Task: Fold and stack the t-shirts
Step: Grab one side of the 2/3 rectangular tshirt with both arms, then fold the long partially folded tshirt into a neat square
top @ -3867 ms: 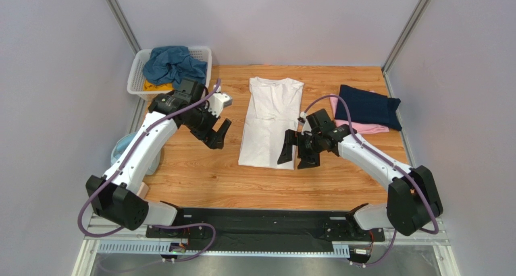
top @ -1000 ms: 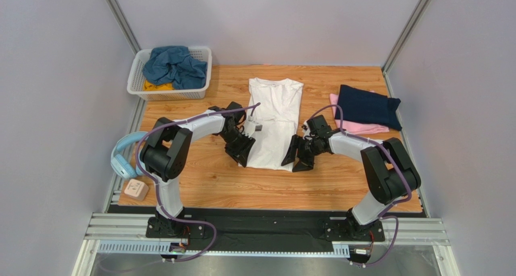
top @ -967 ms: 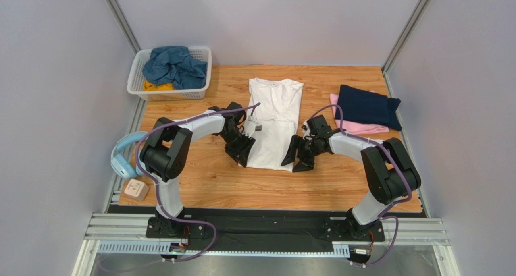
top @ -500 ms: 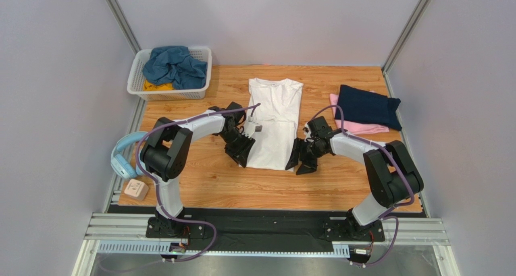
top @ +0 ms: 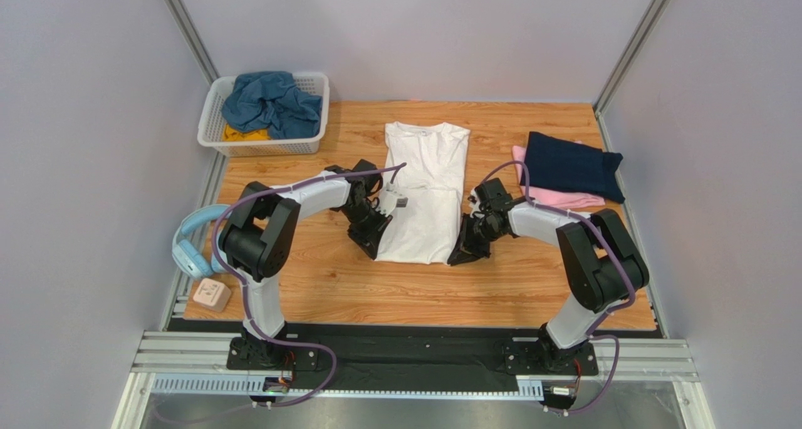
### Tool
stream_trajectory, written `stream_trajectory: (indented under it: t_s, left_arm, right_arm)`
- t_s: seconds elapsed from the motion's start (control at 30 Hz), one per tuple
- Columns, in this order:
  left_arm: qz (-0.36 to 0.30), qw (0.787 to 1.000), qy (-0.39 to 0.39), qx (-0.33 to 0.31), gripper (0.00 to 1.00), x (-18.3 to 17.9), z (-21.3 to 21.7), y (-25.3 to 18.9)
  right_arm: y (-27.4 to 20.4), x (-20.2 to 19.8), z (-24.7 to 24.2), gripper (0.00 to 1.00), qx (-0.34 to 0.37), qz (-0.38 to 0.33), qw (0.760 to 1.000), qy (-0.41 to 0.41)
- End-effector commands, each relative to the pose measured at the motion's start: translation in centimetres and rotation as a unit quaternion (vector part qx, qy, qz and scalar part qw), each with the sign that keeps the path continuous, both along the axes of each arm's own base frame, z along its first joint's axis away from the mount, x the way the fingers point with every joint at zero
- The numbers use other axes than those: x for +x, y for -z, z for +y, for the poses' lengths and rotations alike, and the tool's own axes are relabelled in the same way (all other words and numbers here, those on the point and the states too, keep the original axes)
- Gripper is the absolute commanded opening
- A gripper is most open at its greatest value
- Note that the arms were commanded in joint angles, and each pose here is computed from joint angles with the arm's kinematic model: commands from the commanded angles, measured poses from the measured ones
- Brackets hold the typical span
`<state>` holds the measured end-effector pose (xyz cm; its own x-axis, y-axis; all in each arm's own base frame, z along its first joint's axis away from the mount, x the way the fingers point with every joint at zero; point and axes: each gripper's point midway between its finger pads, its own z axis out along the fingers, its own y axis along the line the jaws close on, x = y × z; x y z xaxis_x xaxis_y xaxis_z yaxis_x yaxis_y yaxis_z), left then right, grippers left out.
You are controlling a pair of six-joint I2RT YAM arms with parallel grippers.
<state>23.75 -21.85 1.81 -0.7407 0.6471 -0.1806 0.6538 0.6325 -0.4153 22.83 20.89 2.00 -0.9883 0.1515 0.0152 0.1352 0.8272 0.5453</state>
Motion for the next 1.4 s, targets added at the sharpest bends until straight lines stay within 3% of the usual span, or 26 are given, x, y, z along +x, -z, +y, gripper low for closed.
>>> stream_trajectory:
  t_s: [0.0,0.27,0.6,0.77,1.1,1.37]
  left_arm:
    - [-0.001,0.999,0.03,-0.011,0.0,-0.5,-0.2,-1.4]
    - [0.002,0.996,0.078,-0.044,0.0,-2.8,0.3,-5.4]
    - [0.054,0.986,0.135,-0.081,0.01,-7.5,1.7,-10.0]
    - [0.052,0.982,0.16,-0.087,0.02,-9.0,2.6,-12.1]
    - [-0.007,0.979,0.18,-0.098,0.02,-10.3,3.9,-17.2]
    - [-0.027,0.98,0.176,-0.093,0.02,-8.6,3.3,-17.4]
  right_arm:
    - [-0.9,-0.1,0.2,0.0,0.016,-0.021,1.0,0.0]
    - [-3.8,-3.4,-0.6,0.0,0.039,-0.027,0.999,0.003]
    - [-7.1,-7.6,-1.2,0.0,0.075,-0.036,0.997,0.009]
    - [-11.2,-8.7,-1.2,0.0,0.096,-0.06,0.994,0.002]
    - [-17.5,-10.3,-1.3,0.0,0.129,-0.106,0.986,0.003]
    - [-18.2,-8.6,-1.6,0.0,0.097,-0.136,0.986,0.0]
